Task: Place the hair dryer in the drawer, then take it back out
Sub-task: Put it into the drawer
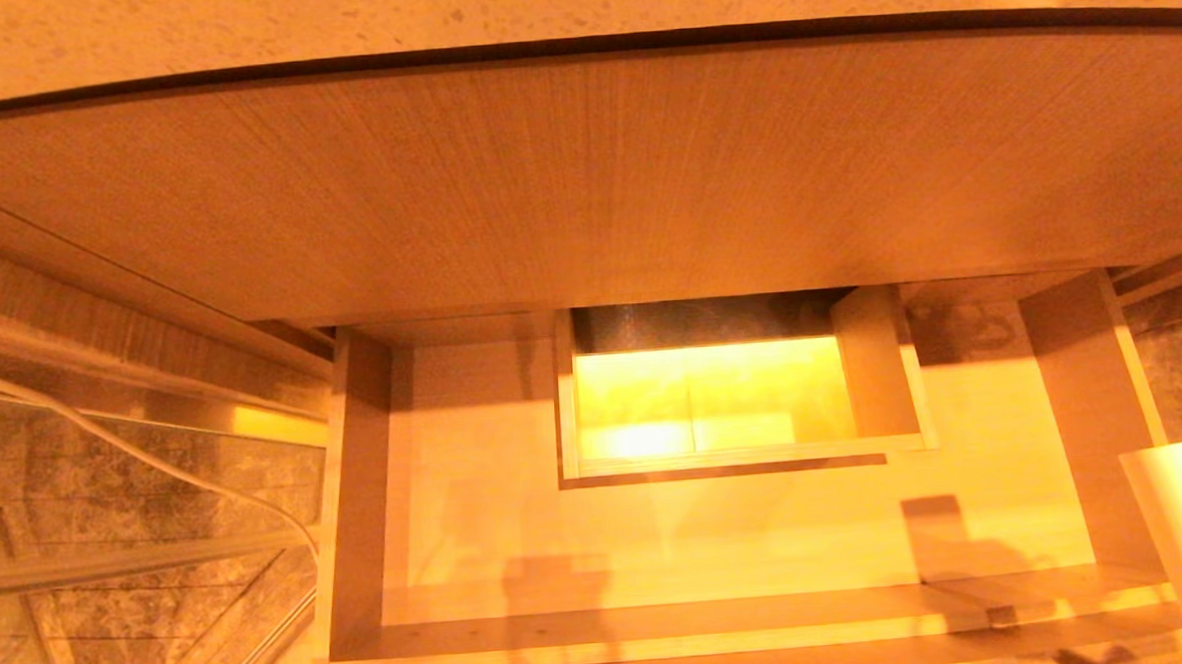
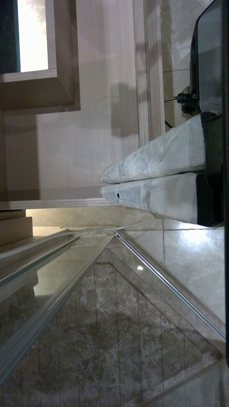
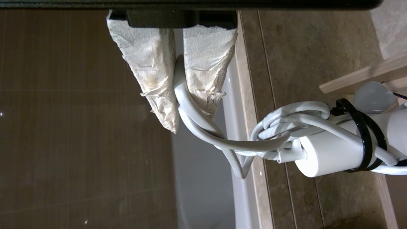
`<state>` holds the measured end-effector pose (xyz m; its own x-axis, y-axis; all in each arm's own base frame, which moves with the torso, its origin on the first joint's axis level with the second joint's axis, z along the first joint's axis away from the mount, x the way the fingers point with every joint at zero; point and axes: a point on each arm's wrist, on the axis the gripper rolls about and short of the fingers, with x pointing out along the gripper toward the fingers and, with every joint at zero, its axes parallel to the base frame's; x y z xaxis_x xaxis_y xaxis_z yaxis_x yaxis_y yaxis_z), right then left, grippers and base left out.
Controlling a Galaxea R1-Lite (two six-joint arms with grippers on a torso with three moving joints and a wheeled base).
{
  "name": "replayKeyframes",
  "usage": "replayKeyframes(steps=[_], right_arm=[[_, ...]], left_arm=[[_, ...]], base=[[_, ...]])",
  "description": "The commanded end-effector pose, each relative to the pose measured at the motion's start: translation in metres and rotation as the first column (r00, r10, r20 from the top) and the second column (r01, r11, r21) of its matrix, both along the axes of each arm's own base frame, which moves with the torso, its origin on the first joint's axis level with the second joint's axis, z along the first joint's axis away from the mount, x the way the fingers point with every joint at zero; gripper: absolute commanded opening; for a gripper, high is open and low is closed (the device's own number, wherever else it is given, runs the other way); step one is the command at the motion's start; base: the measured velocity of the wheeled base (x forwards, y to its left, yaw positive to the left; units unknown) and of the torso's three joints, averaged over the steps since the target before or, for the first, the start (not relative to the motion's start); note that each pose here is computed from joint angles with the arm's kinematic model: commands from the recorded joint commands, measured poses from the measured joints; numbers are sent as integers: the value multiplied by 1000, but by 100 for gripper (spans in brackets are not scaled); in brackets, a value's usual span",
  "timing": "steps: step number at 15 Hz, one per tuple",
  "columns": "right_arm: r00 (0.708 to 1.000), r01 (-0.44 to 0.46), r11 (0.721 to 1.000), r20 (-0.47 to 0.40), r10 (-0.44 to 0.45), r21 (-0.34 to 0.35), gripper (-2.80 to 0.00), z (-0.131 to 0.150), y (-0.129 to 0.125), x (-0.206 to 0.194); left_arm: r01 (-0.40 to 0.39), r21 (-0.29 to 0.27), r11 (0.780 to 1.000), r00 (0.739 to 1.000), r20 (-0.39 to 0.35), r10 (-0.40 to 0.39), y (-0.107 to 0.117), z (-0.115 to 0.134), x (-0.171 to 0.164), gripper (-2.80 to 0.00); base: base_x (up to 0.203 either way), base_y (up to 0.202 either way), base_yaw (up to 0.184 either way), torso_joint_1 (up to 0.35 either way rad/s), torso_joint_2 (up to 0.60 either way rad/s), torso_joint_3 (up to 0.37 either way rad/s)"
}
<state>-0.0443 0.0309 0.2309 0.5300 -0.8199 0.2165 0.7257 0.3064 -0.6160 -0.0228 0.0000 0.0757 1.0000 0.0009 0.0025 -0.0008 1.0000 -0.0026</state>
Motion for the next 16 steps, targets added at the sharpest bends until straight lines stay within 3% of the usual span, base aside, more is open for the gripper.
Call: replayKeyframes(steps=[1, 6, 16], right_arm=[[999, 1, 1000, -37, 0, 27, -280, 0, -6, 7], [994, -4, 997, -104, 13, 80, -280, -6, -18, 21], [990, -5, 995, -142, 19, 101, -280, -13, -26, 30]], left_arm=[[-1, 0, 1000, 1000, 1, 1, 0, 0, 0, -280], [-1, 0, 1000, 1000, 1, 1, 0, 0, 0, -280], [-1, 0, 1000, 1000, 1, 1, 0, 0, 0, -280]], base=[[0, 0, 0, 0, 0, 0], [0, 0, 0, 0, 0, 0], [0, 0, 0, 0, 0, 0]])
